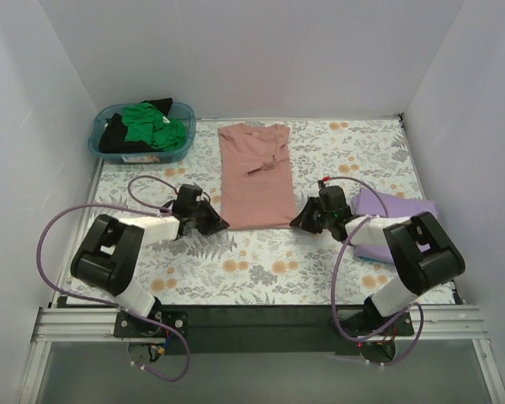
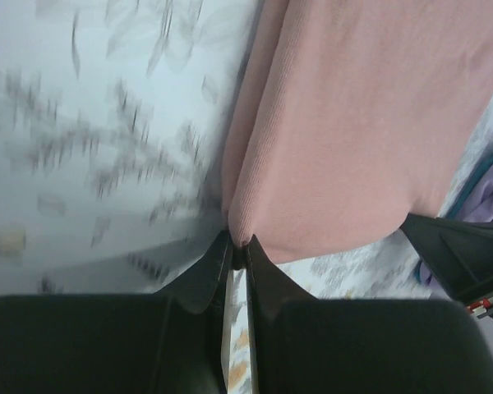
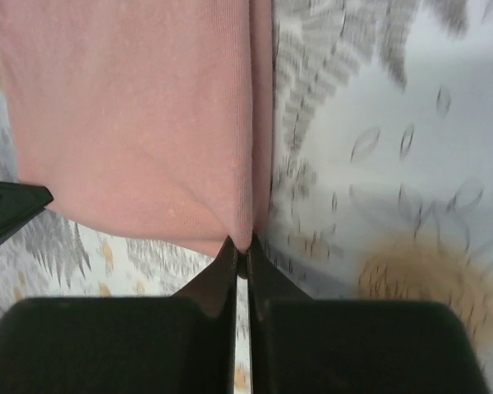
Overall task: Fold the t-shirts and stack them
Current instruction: Fold the tshirt
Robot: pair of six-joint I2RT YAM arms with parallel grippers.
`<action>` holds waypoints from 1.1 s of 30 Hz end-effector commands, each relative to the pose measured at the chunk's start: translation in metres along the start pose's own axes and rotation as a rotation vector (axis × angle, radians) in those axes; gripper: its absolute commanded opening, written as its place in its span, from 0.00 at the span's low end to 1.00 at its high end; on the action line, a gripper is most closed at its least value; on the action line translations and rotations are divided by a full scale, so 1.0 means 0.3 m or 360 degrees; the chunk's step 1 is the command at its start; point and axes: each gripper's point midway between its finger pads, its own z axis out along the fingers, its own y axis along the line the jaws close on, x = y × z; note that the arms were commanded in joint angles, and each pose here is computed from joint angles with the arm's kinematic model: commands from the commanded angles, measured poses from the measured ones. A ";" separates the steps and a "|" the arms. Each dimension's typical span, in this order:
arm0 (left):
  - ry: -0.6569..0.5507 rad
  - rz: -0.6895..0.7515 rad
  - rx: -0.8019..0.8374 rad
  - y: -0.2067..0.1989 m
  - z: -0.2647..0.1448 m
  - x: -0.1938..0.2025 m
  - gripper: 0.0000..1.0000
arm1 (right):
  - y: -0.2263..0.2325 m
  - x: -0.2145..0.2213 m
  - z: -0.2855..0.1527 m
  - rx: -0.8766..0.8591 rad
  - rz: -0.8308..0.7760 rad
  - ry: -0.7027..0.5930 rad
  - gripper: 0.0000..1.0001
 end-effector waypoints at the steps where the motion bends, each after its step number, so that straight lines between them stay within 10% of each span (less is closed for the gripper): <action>1: 0.0055 0.0011 -0.0105 0.099 -0.077 0.133 0.00 | -0.102 0.187 -0.079 0.0122 -0.0064 0.0150 0.01; 10: 0.0221 -0.0101 -0.0041 0.277 -0.310 0.486 0.00 | -0.138 0.556 -0.297 0.0001 -0.0073 0.0321 0.01; 16: 0.0155 -0.0093 0.0182 0.213 -0.418 0.477 0.00 | -0.107 0.621 -0.368 -0.0046 -0.0067 0.0285 0.01; 33: -0.0236 0.0066 0.0315 -0.094 -0.560 0.240 0.00 | 0.351 0.245 -0.492 -0.0368 -0.0399 -0.0282 0.01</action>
